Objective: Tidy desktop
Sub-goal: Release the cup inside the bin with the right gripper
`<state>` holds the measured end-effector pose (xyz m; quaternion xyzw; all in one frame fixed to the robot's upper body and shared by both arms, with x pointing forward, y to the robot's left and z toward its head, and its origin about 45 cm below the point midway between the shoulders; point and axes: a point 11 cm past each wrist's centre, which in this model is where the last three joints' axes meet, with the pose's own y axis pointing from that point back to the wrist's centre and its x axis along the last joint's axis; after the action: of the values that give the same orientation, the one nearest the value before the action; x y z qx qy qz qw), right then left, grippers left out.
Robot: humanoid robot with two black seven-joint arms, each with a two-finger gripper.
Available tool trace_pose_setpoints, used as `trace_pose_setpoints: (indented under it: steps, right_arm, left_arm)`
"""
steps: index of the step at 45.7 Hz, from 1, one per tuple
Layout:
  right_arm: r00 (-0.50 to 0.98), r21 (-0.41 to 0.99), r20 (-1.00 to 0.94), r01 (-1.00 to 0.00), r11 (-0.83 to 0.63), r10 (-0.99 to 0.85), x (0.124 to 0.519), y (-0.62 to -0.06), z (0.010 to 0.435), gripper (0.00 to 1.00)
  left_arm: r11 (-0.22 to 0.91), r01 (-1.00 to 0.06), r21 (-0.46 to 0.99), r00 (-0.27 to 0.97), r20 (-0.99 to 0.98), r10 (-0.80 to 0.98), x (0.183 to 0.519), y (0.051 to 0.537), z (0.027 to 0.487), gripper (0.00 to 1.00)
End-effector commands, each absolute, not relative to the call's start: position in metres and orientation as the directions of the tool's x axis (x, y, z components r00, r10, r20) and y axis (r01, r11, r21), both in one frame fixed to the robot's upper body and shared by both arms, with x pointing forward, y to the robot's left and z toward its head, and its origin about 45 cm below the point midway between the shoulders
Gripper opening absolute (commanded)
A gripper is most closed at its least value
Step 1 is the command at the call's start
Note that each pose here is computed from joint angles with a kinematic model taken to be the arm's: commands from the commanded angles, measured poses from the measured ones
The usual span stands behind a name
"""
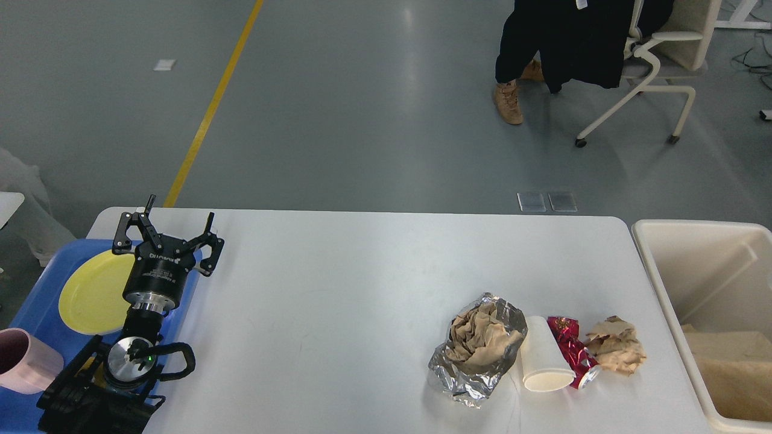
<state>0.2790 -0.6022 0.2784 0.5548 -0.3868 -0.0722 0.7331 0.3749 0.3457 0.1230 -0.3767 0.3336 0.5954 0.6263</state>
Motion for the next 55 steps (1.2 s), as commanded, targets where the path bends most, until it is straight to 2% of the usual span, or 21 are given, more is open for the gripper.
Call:
trace_pose_setpoints:
  steps: [1,11,27,36,55]
  right_arm:
    - [0.679,0.869,0.481,-0.285,0.405,-0.554,0.252,-0.632,0.227,0.00]
    - [0.714,0.846,0.505,-0.299,0.441,-0.484,0.233,-0.629,0.131,0.00]
    - [0.728,0.792,0.568,-0.356,0.495,-0.385,0.219,-0.599,0.047,0.00]
    - [0.706,0.757,0.600,-0.351,0.551,-0.375,0.211,-0.600,0.041,0.00]
    - [0.726,0.760,0.587,-0.343,0.552,-0.358,0.203,-0.589,0.027,0.00]
  left_arm:
    - [0.006,-0.997,-0.076,0.069,-0.867,0.494,0.375,0.346,0.123,0.96]
    - [0.007,-0.997,-0.074,0.068,-0.866,0.495,0.375,0.346,0.123,0.96]
    - [0.006,-0.997,-0.076,0.069,-0.867,0.494,0.375,0.346,0.123,0.96]
    - [0.006,-0.997,-0.076,0.069,-0.867,0.493,0.375,0.346,0.124,0.96]
    - [0.006,-0.997,-0.076,0.069,-0.867,0.494,0.375,0.346,0.123,0.96]
